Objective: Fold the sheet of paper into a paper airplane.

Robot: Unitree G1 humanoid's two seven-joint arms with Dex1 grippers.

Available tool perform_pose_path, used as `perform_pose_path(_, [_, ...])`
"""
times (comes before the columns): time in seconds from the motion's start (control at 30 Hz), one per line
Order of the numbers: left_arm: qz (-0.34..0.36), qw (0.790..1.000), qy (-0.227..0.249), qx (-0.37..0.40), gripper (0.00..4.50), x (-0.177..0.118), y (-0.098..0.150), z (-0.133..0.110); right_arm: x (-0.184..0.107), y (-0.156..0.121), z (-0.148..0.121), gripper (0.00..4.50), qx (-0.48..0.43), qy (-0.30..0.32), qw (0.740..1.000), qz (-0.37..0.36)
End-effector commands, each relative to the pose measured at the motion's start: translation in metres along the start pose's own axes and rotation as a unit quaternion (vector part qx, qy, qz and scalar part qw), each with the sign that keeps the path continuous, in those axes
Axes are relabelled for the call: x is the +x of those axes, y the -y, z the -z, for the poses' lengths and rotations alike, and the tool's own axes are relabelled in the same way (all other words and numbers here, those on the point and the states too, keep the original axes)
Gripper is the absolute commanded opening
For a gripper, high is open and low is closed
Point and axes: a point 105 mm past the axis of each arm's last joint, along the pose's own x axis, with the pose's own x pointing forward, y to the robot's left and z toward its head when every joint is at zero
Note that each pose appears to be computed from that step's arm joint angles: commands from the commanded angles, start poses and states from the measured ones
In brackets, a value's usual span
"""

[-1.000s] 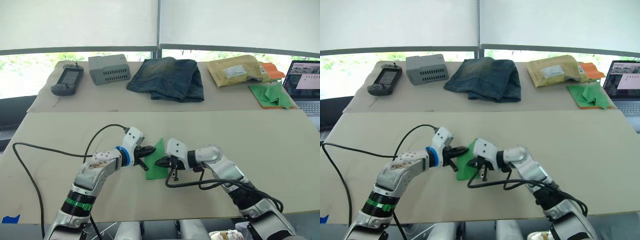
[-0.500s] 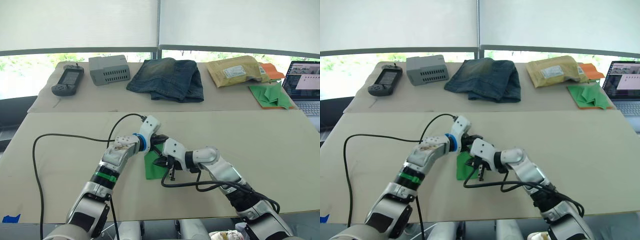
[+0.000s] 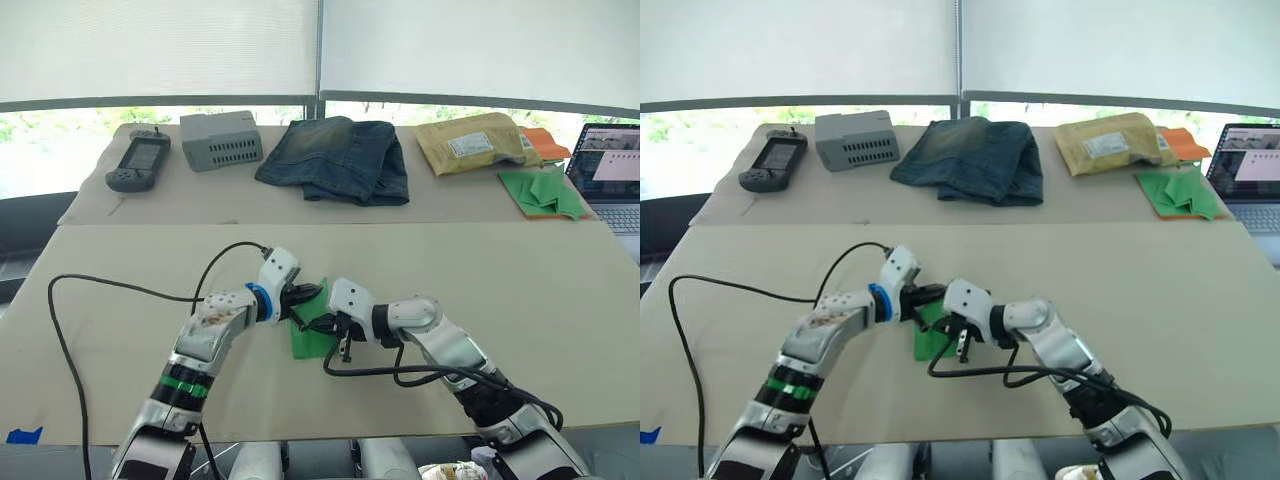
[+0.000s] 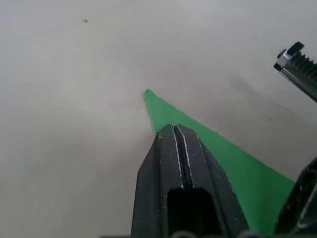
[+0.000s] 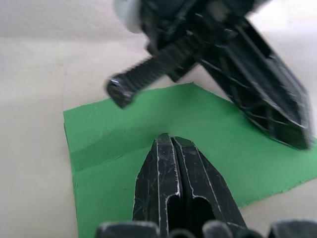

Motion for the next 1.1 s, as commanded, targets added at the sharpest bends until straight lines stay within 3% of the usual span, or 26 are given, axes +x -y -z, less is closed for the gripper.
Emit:
perform_pose_path(0.03, [-0.001,1.0,-0.023,-0.017,0.02,-0.007,0.005,0.014,0.001,-0.003,0.022,0.0,0.025,-0.04,0.999,-0.011])
perform_pose_path(0.4, [-0.06,0.995,-0.057,-0.048,0.02,-0.043,0.006,0.034,0.01,-0.008,0.022,0.0,0.016,-0.037,0.999,-0.036])
perform_pose_path(0.7, [-0.105,0.991,-0.048,-0.071,0.02,-0.073,0.0,0.037,0.006,-0.006,0.022,0.0,0.012,-0.035,0.999,-0.037])
perform_pose_path(0.8, [-0.095,0.992,-0.018,-0.078,0.02,-0.074,0.001,0.026,0.002,-0.002,0.011,0.0,0.006,-0.015,0.999,-0.028])
perform_pose_path(0.9, [-0.075,0.994,0.013,-0.079,0.02,-0.077,0.001,0.012,-0.011,0.005,-0.017,0.0,-0.003,0.03,0.999,-0.02])
perform_pose_path(1.1, [-0.053,0.997,0.014,-0.063,0.02,-0.079,-0.004,0.004,-0.045,0.014,-0.055,0.0,-0.021,0.069,0.997,-0.004])
